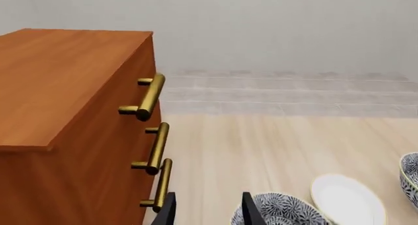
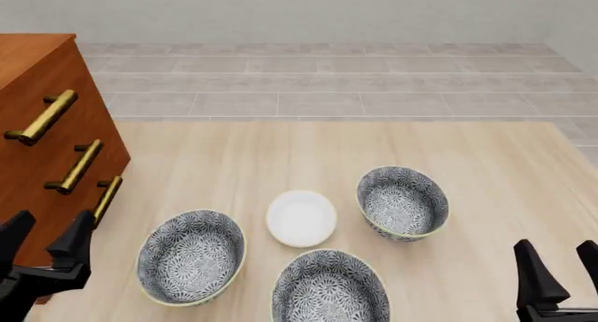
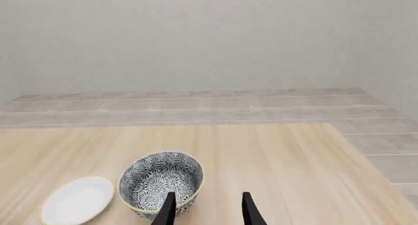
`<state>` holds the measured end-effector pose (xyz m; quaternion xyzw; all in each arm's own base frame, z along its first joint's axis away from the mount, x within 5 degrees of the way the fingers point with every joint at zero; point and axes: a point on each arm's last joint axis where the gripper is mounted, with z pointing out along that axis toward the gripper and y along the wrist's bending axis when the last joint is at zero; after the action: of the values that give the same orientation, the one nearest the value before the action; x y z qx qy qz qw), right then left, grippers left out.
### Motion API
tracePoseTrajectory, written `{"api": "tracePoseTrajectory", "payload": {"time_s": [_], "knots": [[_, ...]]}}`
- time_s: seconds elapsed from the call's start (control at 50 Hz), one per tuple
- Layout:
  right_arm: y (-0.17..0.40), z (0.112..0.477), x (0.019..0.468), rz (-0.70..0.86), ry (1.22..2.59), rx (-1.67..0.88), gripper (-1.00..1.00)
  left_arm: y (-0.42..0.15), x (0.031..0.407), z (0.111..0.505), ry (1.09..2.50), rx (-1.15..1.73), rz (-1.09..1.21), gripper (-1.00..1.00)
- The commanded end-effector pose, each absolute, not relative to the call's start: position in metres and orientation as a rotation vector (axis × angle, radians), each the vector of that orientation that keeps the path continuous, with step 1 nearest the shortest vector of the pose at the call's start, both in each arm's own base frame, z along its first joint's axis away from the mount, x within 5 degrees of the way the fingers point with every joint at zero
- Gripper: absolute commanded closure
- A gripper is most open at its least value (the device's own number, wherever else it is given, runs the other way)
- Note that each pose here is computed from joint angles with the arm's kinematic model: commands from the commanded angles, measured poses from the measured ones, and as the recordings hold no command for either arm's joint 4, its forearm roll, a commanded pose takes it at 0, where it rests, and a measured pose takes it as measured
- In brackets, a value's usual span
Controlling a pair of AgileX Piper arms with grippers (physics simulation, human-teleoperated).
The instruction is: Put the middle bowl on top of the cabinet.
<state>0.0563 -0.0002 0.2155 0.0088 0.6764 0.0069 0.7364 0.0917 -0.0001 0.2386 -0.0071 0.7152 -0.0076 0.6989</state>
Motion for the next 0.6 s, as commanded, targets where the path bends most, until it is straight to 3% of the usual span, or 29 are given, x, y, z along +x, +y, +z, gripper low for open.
{"api": "tracePoseTrajectory", "payload": {"time_s": [0.02,0.38,0.6], "knots": [[0.0,0.215,0.057,0.018,1.488,0.022,-1.0,-0.004,0.11,0.243,1.686,0.025,-0.029,-1.0],[0.0,0.215,0.058,0.011,1.492,0.015,-1.0,-0.014,0.125,0.251,1.837,0.099,-0.075,-1.0],[0.0,0.214,0.058,0.012,1.495,0.014,-1.0,-0.015,0.126,0.23,1.904,0.056,-0.121,-1.0]]}}
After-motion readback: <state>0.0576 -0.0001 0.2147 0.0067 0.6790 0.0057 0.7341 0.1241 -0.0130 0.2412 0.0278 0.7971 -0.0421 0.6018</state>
